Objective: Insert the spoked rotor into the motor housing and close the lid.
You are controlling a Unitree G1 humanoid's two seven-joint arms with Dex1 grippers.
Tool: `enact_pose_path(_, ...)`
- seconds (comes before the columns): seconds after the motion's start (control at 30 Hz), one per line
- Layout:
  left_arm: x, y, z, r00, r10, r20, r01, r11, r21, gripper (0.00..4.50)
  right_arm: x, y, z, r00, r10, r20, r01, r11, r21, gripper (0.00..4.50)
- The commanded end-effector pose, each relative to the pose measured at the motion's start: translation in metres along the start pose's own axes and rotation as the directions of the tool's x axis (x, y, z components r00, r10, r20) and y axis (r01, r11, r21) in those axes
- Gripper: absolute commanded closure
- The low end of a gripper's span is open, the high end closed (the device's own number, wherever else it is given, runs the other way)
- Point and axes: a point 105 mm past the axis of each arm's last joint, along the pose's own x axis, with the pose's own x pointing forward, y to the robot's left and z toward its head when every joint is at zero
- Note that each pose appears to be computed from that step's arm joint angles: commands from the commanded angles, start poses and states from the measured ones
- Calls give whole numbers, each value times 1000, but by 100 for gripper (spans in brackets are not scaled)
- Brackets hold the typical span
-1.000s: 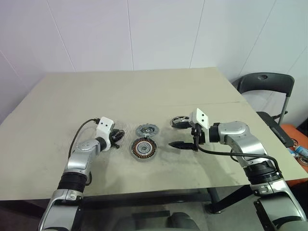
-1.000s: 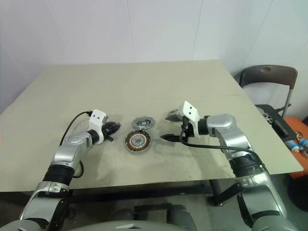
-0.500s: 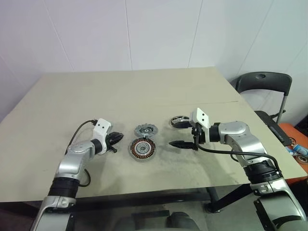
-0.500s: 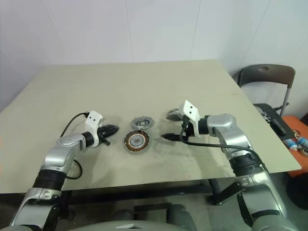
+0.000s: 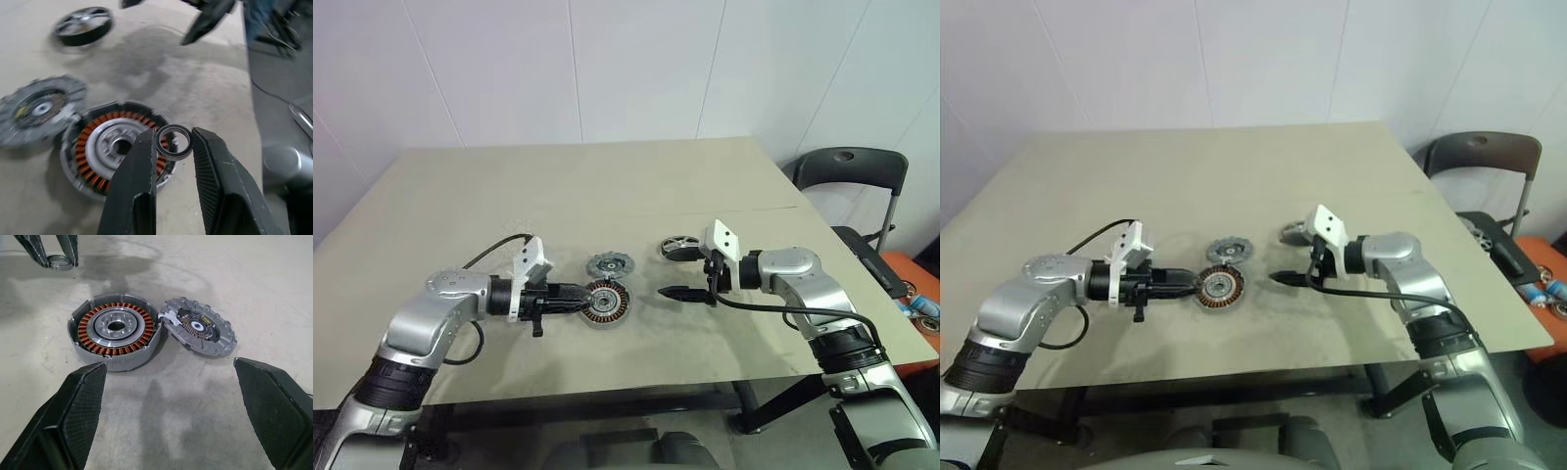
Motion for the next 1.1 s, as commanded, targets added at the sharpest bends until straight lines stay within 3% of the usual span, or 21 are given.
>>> enact_pose_path(0.03,7,8,9,1000,-28,-4,29,995,94,376,-5,-3,16,999,-22,45,24,998,-52,14)
enact_pose_path(0.17,18,15,12,999,-37,16,35,992,120,376,-5,-2,15,999,-28,46,30,998,-50,14)
enact_pose_path(0.6,27,26,-19,996,-27,-91,42,985,170,376,-3,2,16,998,-29,56,32,999,-43,14)
enact_pose_path(1.1,28,30,-18,998,-21,-61,33,978,204,376,-2,8,10,999,-22,40,24,998,-50,14)
